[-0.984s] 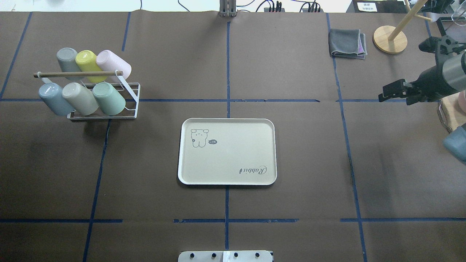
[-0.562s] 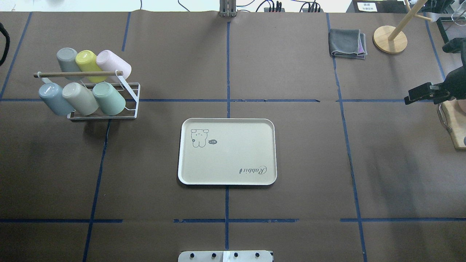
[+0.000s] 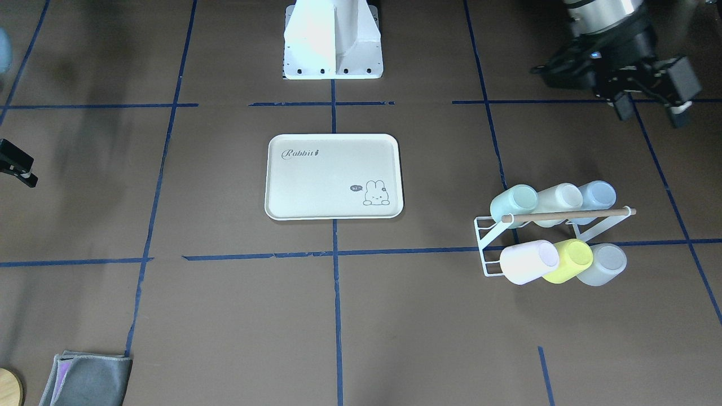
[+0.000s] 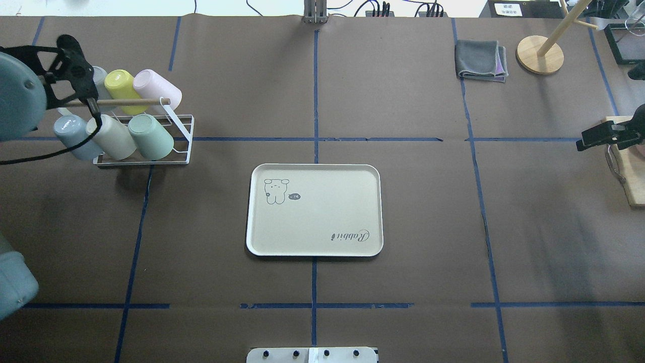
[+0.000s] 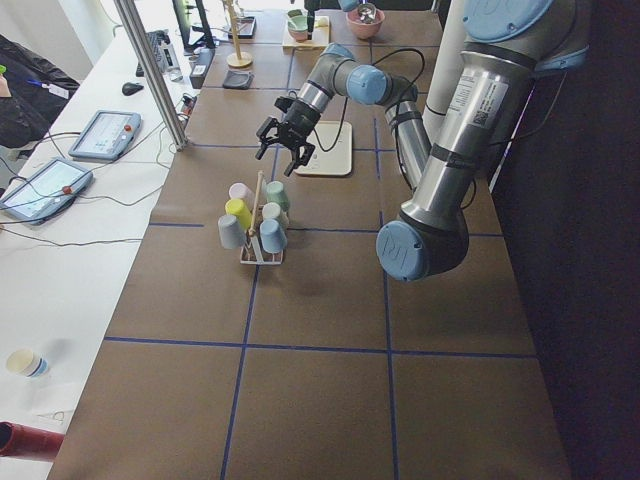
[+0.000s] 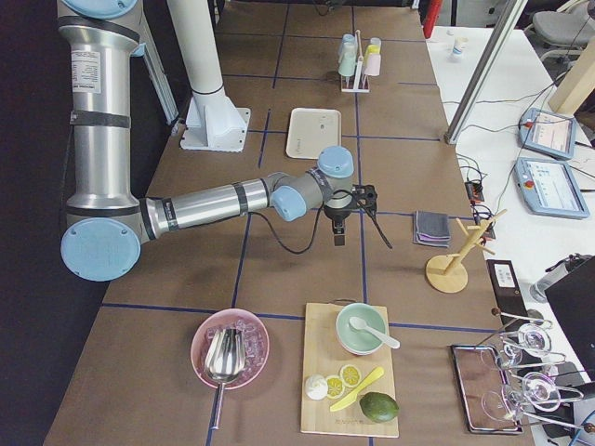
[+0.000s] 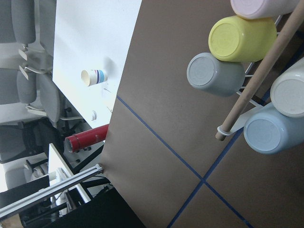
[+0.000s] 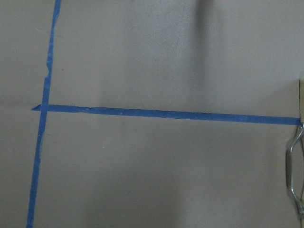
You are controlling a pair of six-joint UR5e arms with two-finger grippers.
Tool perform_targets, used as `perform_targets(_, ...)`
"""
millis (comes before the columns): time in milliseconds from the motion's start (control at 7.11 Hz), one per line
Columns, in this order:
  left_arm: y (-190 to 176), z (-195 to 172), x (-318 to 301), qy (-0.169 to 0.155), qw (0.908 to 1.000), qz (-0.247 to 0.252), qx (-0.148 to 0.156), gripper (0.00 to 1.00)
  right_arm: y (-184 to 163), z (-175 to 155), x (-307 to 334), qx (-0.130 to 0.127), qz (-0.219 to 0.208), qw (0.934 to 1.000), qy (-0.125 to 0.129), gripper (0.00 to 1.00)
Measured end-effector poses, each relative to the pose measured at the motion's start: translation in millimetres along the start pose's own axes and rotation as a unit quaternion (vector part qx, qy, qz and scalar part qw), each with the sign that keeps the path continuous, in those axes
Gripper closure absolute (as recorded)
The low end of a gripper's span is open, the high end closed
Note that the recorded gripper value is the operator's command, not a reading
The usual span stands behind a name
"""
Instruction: Pick up and place green cup on tray
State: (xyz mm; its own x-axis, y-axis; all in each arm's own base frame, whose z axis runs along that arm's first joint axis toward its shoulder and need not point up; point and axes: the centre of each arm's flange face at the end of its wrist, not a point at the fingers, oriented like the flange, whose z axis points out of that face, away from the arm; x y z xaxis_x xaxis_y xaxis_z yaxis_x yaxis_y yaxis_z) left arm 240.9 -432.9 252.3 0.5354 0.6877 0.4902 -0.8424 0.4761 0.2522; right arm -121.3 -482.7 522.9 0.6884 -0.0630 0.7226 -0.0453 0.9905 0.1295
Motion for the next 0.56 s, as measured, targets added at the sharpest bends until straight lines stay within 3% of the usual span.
perform_targets(281, -29, -24, 43, -0.053, 0.9950, 0.083, -0.016, 0.00, -1, -1, 19, -0.017, -0.025, 0.9993, 0.021, 0.00)
perform_targets(562, -50, -34, 73, -0.108, 0.9775, 0.179, -0.027, 0.01, 3, 2, 27, -0.026, -0.030, 0.9988, 0.029, 0.00)
